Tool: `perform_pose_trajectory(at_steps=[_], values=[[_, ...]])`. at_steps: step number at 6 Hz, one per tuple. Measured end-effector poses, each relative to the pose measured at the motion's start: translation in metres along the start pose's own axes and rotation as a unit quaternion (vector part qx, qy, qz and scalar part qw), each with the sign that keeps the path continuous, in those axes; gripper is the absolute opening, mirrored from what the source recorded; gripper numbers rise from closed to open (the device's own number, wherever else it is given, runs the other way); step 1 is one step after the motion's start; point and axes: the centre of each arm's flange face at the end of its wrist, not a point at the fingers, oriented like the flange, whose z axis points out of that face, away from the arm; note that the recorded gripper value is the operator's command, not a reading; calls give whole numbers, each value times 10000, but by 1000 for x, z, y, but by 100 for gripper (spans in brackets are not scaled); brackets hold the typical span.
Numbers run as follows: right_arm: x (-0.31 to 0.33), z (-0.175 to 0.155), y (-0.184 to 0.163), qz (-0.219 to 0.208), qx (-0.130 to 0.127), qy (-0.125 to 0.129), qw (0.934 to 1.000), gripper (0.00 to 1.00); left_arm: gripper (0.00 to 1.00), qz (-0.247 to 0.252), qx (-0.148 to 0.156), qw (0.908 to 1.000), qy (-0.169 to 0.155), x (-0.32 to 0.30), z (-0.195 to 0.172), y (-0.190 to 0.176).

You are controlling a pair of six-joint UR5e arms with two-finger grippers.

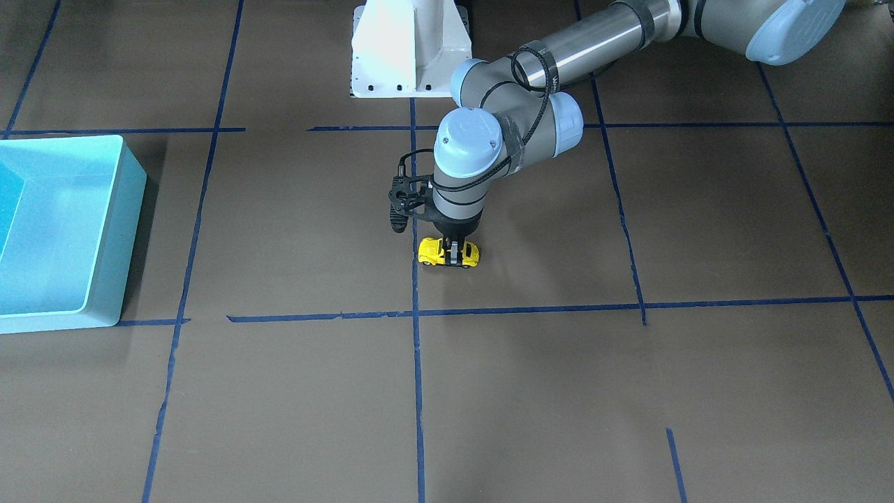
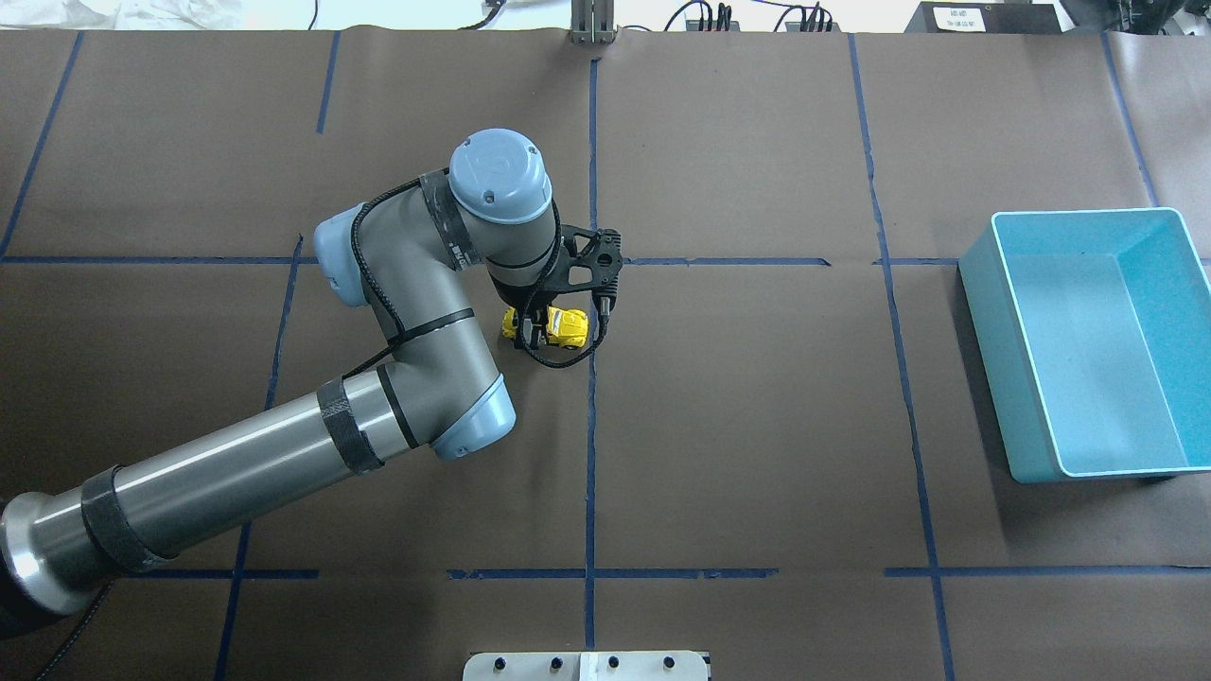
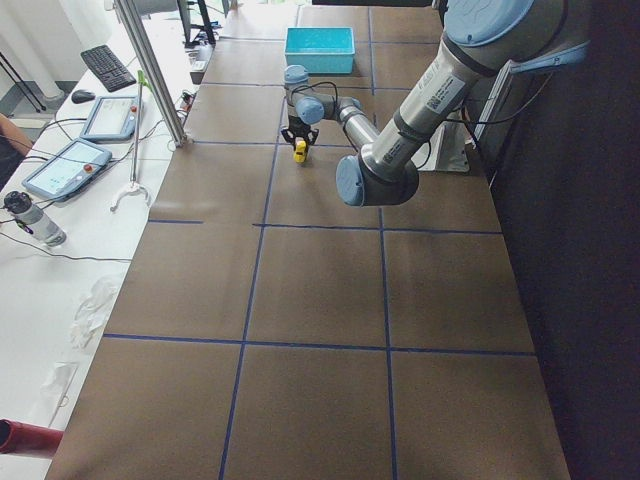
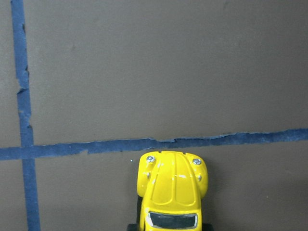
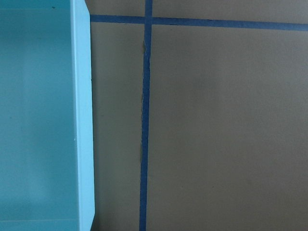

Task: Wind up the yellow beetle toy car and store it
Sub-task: 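Drag the car backward along the table with the left gripper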

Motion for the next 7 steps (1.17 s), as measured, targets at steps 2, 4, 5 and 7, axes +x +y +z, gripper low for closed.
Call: perform_pose_trajectory(at_steps=[2, 4, 5, 7], values=[[0, 0, 0, 2, -2, 5, 10000, 100, 2, 121, 337, 9992, -196, 0, 3, 11], [0, 0, 0, 5, -6, 6, 10000, 100, 2, 191, 552, 9978, -301, -3, -7, 12], [0, 0, 0, 5, -6, 6, 10000, 100, 2, 215, 714, 9966, -340, -4, -10, 17], [0, 0, 0, 6, -6, 6, 10000, 100, 3, 57, 1011, 9945, -278, 0, -5, 37]])
